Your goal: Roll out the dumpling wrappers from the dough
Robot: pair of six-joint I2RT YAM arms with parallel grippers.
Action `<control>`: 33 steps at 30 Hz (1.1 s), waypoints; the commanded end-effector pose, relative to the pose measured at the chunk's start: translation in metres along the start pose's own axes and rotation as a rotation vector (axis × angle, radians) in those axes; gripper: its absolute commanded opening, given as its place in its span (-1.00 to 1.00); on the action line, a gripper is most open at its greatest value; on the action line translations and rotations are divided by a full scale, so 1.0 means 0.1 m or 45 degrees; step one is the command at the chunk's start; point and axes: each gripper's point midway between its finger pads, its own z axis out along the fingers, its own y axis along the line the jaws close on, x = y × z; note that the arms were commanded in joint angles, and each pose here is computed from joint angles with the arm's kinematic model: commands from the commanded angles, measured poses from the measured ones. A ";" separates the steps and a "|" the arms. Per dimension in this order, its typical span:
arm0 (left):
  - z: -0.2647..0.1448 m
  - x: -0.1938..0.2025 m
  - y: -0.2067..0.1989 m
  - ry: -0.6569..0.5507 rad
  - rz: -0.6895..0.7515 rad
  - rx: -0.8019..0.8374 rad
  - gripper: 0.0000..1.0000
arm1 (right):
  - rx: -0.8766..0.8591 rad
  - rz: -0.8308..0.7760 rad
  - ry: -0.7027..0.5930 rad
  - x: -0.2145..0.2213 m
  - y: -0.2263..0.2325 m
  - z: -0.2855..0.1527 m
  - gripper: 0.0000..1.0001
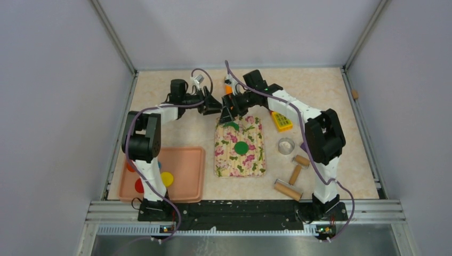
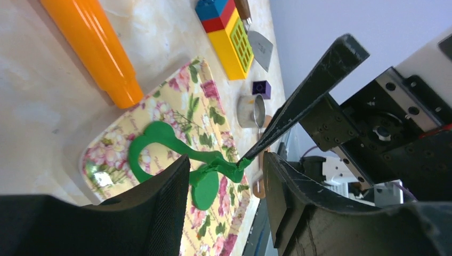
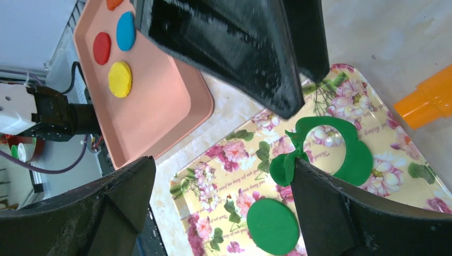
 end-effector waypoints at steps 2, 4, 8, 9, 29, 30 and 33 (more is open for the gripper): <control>0.12 0.16 -0.26 0.124 0.057 0.146 0.12 | -0.057 -0.025 -0.097 -0.23 0.15 -0.09 0.93; 0.16 0.20 -0.29 0.143 0.066 0.157 0.12 | -0.031 0.001 -0.108 -0.27 0.10 -0.08 0.93; 0.24 0.27 -0.31 0.163 0.071 0.152 0.12 | -0.033 0.016 -0.118 -0.30 0.09 -0.08 0.93; 0.25 0.28 -0.29 0.166 0.069 0.138 0.13 | -0.035 0.014 -0.121 -0.30 0.10 -0.09 0.93; 0.22 0.40 0.63 0.108 -0.011 -0.415 0.10 | 0.154 -0.142 -0.124 -0.30 0.03 -0.36 0.93; 0.22 0.39 0.61 0.106 -0.007 -0.407 0.10 | 0.183 -0.143 -0.119 -0.28 -0.01 -0.37 0.93; 0.22 0.36 0.50 0.105 0.020 -0.359 0.11 | 0.261 -0.168 -0.110 -0.25 -0.11 -0.41 0.93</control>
